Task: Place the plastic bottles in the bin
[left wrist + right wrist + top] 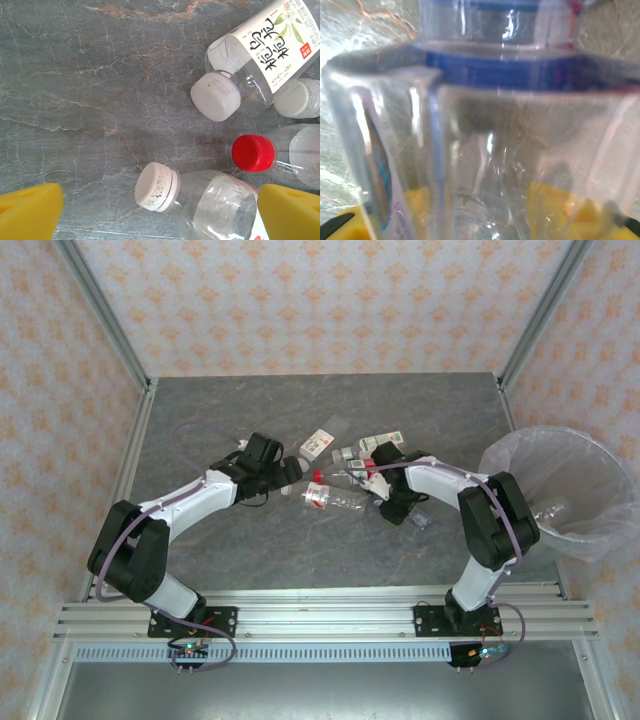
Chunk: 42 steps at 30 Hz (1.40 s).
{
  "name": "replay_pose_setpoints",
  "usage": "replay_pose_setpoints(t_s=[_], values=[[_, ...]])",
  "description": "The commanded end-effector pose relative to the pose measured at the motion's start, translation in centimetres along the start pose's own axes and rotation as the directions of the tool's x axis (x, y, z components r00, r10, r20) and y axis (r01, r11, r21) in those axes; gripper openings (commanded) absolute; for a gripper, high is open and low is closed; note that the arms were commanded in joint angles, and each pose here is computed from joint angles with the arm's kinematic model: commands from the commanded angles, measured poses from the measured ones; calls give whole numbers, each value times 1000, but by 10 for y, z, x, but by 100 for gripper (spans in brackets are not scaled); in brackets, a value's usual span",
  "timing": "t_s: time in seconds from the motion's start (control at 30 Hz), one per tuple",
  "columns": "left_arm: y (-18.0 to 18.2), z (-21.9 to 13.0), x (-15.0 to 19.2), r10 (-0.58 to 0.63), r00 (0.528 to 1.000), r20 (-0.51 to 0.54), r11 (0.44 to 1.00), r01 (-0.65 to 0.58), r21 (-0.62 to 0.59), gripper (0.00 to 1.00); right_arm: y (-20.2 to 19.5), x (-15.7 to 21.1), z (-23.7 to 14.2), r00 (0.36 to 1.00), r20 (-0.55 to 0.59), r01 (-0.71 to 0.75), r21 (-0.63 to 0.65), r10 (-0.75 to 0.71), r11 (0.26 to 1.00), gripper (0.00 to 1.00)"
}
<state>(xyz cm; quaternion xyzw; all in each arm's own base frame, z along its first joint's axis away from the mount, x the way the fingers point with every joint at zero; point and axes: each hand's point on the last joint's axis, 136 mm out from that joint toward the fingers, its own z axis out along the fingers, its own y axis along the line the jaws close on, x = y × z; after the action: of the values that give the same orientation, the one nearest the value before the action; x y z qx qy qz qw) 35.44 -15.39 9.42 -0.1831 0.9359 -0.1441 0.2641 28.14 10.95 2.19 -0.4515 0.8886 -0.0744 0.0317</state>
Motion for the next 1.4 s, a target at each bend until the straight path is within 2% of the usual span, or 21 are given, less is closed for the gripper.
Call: replay_pose_setpoints(t_s=[0.0,0.1,0.33,0.53,0.63,0.8,1.07,1.23,1.37], values=[[3,-1,-1,-13,1000,12,1000,13,-18,100,-3,14,-10,998,-26,-53,33,54,998,44],[4,-1,-1,-14,1000,11,1000,14,-20,100,-3,17,-15,997,-9,-80,43,80,996,42],[4,0,-2,-15,1000,12,1000,15,-22,100,-3,13,-30,985,113,-140,63,132,988,38],[2,1,-2,-16,1000,10,1000,16,-17,100,-7,18,-35,981,131,-157,98,144,983,37],[3,2,-2,-18,1000,7,1000,18,-20,100,-7,13,-42,971,181,-174,100,154,980,36],[3,3,-2,-23,1000,7,1000,23,-16,100,-14,0,-59,930,321,-227,117,179,967,36],[2,2,-2,-22,1000,8,1000,22,-16,100,-20,-8,-78,872,445,-287,132,202,949,32],[2,3,-2,-22,1000,6,1000,22,-15,100,-27,-14,-92,815,542,-333,146,206,932,32],[0,3,-2,-21,1000,5,1000,21,-9,100,-34,-20,-118,745,634,-378,145,207,914,32]])
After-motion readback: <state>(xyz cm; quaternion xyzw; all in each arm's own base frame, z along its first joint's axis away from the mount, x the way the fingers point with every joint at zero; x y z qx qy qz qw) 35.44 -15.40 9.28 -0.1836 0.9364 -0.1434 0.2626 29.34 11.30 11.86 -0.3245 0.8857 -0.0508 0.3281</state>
